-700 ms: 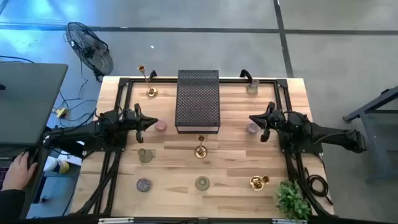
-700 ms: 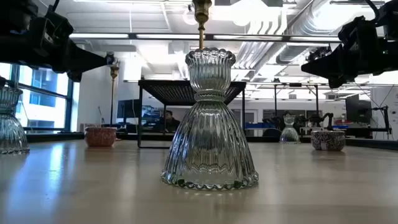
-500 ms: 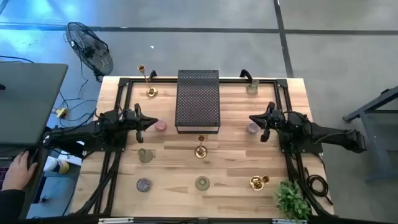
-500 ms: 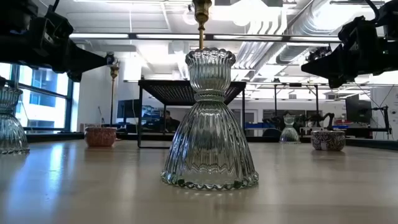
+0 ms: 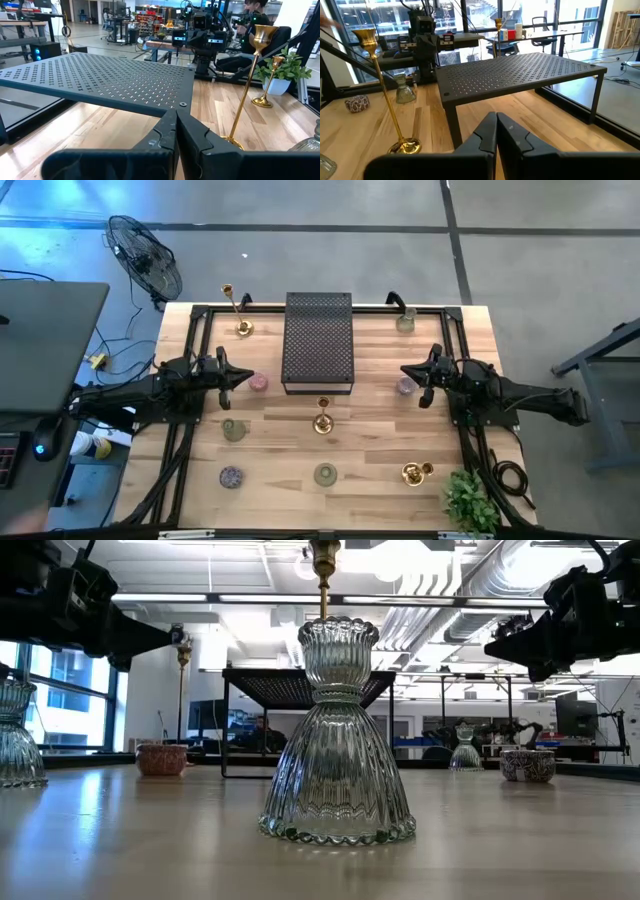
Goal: Pick & Place candle stick holders
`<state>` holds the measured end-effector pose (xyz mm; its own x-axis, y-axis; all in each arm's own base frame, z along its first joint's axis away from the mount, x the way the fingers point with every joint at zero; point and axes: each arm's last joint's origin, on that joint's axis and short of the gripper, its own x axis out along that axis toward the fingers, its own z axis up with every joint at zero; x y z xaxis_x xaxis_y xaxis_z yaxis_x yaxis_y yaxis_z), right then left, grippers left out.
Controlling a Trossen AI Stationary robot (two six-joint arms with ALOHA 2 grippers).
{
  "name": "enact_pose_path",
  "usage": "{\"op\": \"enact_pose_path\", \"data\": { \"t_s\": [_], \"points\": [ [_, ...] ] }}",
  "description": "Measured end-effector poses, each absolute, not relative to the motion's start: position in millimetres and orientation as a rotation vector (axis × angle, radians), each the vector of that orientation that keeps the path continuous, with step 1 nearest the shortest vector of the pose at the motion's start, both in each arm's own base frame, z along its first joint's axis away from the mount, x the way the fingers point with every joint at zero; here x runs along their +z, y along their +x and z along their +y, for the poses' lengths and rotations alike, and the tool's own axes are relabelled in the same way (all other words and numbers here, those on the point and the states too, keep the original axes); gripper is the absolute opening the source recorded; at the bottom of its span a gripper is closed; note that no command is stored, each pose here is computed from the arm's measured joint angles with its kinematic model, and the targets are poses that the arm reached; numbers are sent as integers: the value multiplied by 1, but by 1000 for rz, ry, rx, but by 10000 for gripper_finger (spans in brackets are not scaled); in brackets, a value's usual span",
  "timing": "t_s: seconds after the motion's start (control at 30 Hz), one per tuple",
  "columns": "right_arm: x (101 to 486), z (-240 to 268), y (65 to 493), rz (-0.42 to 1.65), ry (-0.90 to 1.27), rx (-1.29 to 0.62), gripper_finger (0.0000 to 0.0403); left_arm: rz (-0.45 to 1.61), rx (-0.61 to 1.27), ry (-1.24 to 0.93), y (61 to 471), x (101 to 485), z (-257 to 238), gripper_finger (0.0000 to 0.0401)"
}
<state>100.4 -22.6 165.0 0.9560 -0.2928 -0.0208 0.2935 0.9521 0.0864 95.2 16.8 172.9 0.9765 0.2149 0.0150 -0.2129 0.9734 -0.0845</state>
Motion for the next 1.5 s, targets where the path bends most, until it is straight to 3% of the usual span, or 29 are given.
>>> {"op": "enact_pose_path", "data": {
  "t_s": [1.27, 1.5],
  "points": [
    [165, -23, 100, 5, 89, -297, 0, -24, 216, -82, 95, 173, 17, 3],
    [174, -23, 100, -89, 115, -324, 0, -24, 216, -83, 95, 173, 17, 3]
  ]
}}
